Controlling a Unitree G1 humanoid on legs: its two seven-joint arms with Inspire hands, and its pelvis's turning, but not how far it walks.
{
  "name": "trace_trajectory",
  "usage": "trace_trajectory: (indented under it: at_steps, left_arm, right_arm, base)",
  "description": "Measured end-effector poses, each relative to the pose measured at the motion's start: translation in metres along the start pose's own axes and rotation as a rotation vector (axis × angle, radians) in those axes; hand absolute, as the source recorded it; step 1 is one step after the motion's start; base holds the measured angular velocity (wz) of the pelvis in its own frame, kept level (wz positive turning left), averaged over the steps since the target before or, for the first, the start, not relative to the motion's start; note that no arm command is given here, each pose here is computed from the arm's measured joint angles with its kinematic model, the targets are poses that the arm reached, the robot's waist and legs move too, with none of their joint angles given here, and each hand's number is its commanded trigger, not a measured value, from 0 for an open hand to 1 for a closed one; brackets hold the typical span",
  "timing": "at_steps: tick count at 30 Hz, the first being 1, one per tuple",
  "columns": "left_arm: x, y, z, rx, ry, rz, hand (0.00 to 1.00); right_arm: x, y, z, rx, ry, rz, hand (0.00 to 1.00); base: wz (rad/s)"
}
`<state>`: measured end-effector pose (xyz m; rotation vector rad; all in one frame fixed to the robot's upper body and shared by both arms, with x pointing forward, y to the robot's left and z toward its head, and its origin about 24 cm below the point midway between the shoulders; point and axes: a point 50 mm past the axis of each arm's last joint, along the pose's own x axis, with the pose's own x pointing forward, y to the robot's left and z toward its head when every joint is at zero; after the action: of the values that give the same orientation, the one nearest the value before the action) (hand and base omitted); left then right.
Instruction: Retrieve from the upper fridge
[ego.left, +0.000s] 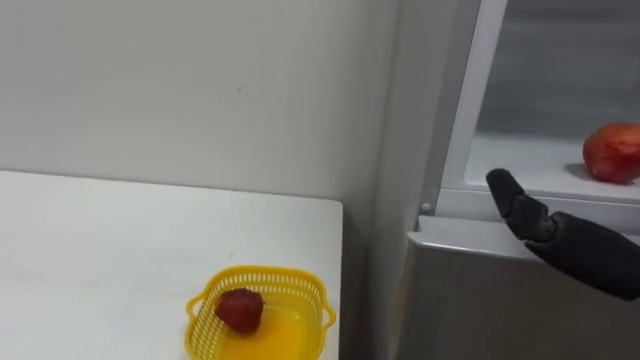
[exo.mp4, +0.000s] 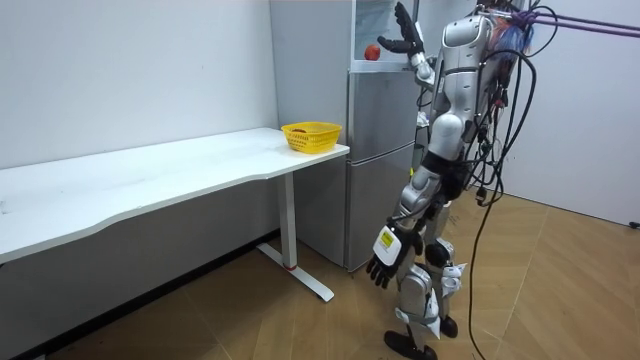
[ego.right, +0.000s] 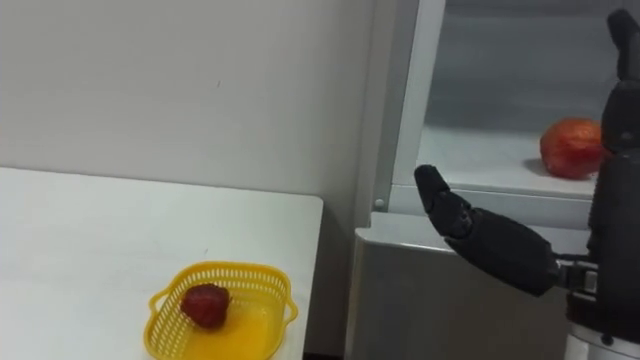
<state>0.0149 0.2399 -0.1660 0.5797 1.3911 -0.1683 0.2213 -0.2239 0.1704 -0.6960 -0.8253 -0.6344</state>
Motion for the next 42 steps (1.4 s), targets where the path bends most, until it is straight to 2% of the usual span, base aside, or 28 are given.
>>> trace_trajectory:
  at_steps: [9,19,28,42]
  left_arm:
    - [-0.001,0.002,-0.005,-0.032,0.014,0.010,0.00]
    - [0.000,0.014,0.003,-0.033,-0.015,0.028,0.00]
    - [-0.001,0.021,-0.003,-0.026,0.018,0.028,0.00]
    - [-0.002,0.023,-0.010,-0.027,0.036,0.034,0.00]
  right_arm:
    - [0.012,-0.012,-0.020,-0.053,0.046,-0.063,0.00]
    - [0.034,0.004,-0.050,-0.115,0.144,-0.057,0.00]
    - [0.057,-0.005,-0.073,-0.177,0.225,-0.067,0.00]
    - [0.082,-0.013,-0.082,-0.258,0.218,-0.042,0.00]
  base:
    - [0.00]
    - [0.08]
    - [0.06]
    - [0.00]
